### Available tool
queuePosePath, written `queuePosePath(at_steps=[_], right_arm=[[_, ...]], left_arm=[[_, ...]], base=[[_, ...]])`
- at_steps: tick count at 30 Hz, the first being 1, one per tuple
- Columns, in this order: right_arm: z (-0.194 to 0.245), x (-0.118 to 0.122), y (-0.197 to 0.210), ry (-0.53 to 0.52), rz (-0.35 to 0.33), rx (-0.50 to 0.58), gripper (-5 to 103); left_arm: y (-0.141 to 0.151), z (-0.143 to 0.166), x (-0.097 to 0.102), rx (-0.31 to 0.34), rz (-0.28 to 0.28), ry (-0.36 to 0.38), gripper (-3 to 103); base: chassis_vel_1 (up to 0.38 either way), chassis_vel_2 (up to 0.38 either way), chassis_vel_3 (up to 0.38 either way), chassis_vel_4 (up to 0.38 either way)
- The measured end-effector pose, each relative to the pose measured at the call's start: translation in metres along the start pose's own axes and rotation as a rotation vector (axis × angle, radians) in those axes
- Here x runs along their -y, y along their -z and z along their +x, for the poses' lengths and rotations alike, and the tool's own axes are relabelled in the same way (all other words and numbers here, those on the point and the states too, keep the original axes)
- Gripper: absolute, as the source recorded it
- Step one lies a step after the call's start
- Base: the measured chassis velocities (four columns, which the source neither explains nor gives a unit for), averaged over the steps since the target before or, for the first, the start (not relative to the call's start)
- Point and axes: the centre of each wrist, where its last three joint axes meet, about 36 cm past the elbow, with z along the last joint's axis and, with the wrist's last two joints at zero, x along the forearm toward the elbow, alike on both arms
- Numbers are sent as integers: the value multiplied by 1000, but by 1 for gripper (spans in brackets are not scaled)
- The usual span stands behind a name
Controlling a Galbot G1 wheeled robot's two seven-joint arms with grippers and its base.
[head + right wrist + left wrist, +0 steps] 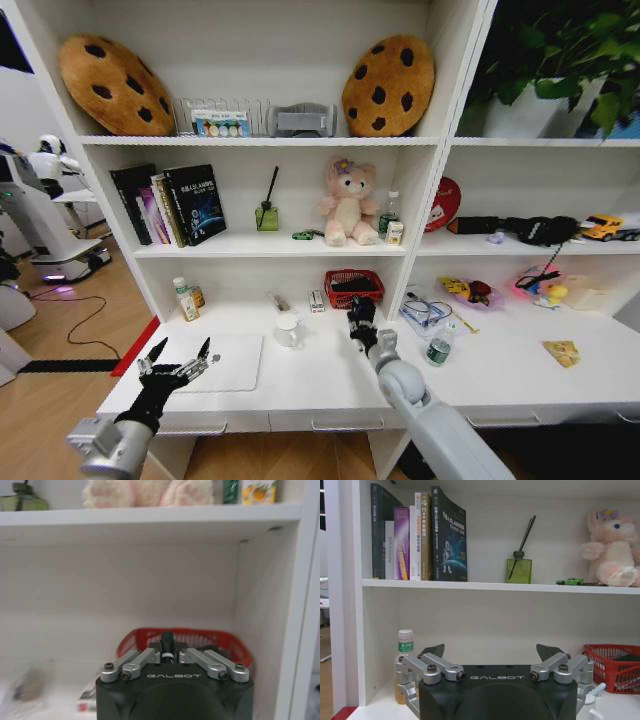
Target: Organize the objects on the table.
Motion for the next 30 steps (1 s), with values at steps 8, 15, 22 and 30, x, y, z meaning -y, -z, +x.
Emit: queuePosePath(at_steps=[8,15,22,30], right_arm=[[-75,36,22,-109,100,127,12],[-101,24,16,-76,98,126,12],[-126,13,-12,-72,102,86,12],[-133,13,-33,-70,114,68,12]], left_arm=[[0,0,0,0,0,0,100],[0,0,0,0,0,0,100],[0,0,0,0,0,0,100],[0,0,0,0,0,0,100]], base=[[0,0,0,0],[0,0,0,0],[0,0,0,0],[0,0,0,0]])
